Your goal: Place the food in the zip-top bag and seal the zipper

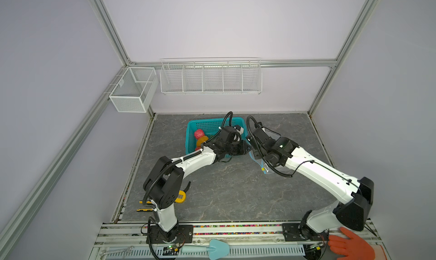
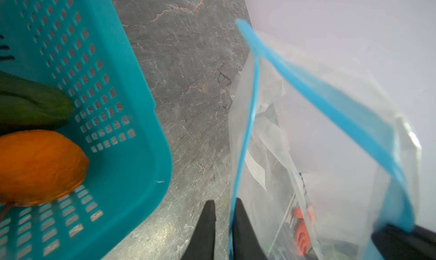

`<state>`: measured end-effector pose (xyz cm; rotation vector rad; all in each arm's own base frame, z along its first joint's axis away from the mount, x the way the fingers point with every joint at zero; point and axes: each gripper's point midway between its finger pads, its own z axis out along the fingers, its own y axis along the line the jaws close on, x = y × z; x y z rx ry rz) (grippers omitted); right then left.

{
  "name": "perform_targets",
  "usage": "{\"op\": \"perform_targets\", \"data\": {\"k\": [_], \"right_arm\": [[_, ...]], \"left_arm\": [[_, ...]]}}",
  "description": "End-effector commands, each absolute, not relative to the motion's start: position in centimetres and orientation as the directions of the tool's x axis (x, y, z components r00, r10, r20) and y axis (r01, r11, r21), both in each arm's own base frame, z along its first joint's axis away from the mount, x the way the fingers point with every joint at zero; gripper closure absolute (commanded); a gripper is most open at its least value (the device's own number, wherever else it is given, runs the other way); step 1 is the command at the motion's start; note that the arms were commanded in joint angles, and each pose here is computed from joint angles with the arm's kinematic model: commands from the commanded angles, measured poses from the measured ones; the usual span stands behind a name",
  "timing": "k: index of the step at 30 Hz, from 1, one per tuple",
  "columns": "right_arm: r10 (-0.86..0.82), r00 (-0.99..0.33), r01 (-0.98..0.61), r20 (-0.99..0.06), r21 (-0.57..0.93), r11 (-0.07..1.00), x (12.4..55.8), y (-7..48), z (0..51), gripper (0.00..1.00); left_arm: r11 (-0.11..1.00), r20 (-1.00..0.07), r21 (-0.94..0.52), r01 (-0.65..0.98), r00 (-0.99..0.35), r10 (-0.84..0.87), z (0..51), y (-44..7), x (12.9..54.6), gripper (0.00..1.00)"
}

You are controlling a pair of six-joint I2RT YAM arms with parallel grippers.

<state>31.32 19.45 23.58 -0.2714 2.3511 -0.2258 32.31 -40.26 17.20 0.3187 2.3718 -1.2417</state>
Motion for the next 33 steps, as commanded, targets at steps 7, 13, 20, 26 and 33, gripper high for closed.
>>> {"op": "perform_targets", "data": {"k": [7,13,20,26,33], "right_arm": [[-0.237,-0.698,-0.13,-0.676,-0.206,0.97,31.0,19.3,23.5,0.94],[-0.23,-0.7,-0.142,-0.676,-0.184,0.973,31.2,20.0,23.5,0.94],[-0.228,-0.709,-0.15,-0.668,-0.173,0.973,31.3,20.6,23.0,0.94],[-0.229,-0.713,-0.148,-0.662,-0.178,0.973,31.4,20.6,22.6,0.94],[-0.223,-0.71,-0.146,-0.668,-0.17,0.975,31.4,20.6,22.9,0.94]], "left_arm": [[0.617,-0.551,-0.657,0.434,-0.835,0.001,18.7,-38.4,32.1,0.75],[0.612,-0.557,-0.656,0.441,-0.831,0.001,19.0,-38.2,31.8,0.72],[0.618,-0.572,-0.641,0.456,-0.82,0.013,18.8,-37.9,31.6,0.56],[0.63,-0.588,-0.621,0.466,-0.809,0.018,19.1,-37.5,31.9,0.5],[0.642,-0.607,-0.603,0.474,-0.794,0.016,19.7,-37.0,32.3,0.48]]}}
